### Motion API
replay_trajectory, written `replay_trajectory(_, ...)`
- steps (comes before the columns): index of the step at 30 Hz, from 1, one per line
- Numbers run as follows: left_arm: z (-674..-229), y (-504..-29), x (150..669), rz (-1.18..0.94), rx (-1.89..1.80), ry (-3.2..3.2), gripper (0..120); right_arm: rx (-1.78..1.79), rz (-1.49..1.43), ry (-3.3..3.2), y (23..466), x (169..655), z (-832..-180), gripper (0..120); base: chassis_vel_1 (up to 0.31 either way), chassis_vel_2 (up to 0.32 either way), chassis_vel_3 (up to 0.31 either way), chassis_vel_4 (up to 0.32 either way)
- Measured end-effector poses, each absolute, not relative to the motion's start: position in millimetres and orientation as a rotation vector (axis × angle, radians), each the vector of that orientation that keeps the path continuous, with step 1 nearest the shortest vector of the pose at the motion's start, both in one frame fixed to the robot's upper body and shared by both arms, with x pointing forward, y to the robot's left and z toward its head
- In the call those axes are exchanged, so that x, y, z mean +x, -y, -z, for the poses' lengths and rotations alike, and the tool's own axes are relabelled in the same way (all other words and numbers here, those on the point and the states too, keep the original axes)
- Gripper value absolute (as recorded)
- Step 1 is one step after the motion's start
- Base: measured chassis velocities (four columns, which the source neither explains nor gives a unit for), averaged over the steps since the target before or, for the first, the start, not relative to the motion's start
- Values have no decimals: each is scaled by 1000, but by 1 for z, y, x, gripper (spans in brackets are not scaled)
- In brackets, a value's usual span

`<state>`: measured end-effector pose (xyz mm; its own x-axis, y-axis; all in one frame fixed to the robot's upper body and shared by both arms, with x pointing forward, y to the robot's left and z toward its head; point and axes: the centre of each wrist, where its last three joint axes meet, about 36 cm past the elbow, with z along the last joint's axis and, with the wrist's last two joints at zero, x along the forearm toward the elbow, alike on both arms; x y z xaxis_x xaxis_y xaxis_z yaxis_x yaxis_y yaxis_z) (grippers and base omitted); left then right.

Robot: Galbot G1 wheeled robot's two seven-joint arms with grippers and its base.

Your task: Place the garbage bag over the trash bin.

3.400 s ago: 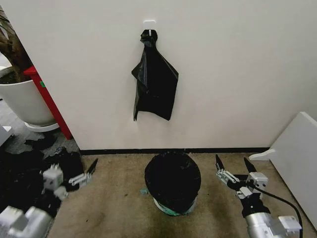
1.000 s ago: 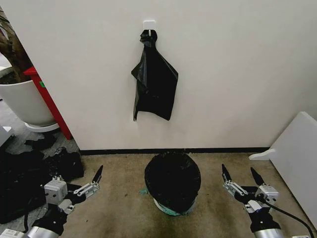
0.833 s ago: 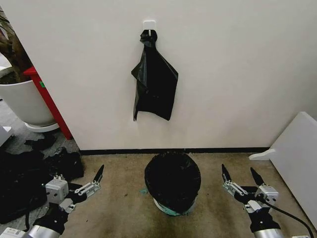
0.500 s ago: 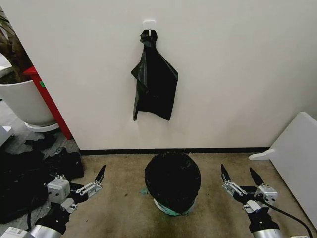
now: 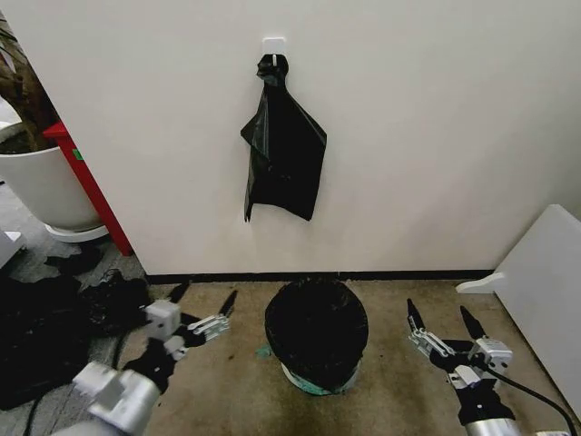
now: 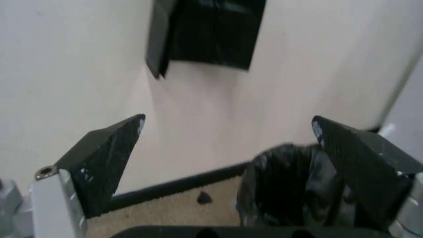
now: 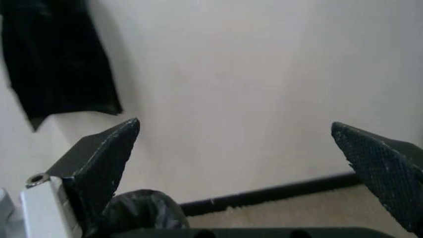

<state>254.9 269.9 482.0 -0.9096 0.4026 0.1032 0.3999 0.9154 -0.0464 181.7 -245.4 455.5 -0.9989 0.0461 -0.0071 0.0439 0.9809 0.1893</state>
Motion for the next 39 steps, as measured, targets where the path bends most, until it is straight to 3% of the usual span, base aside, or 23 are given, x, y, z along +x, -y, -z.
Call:
replay_trajectory(9, -466, -271, 302, 116, -605, 2930, 100, 114, -315, -3177, 228, 190, -469, 100, 0, 0, 0, 0)
replay_trajectory(17, -451, -213, 328, 221, -726, 2820, 100, 86, -361, -3261, 223, 189, -468, 100, 0, 0, 0, 0)
replay_trajectory(23, -441, -179, 361, 496, -559, 2817, 100, 93, -346, -3284, 228, 196, -453, 100, 0, 0, 0, 0)
replay_trajectory(39, -413, -143, 377, 557, -618, 2651, 100, 137, -365, -3281, 232, 207, -439, 100, 0, 0, 0, 0)
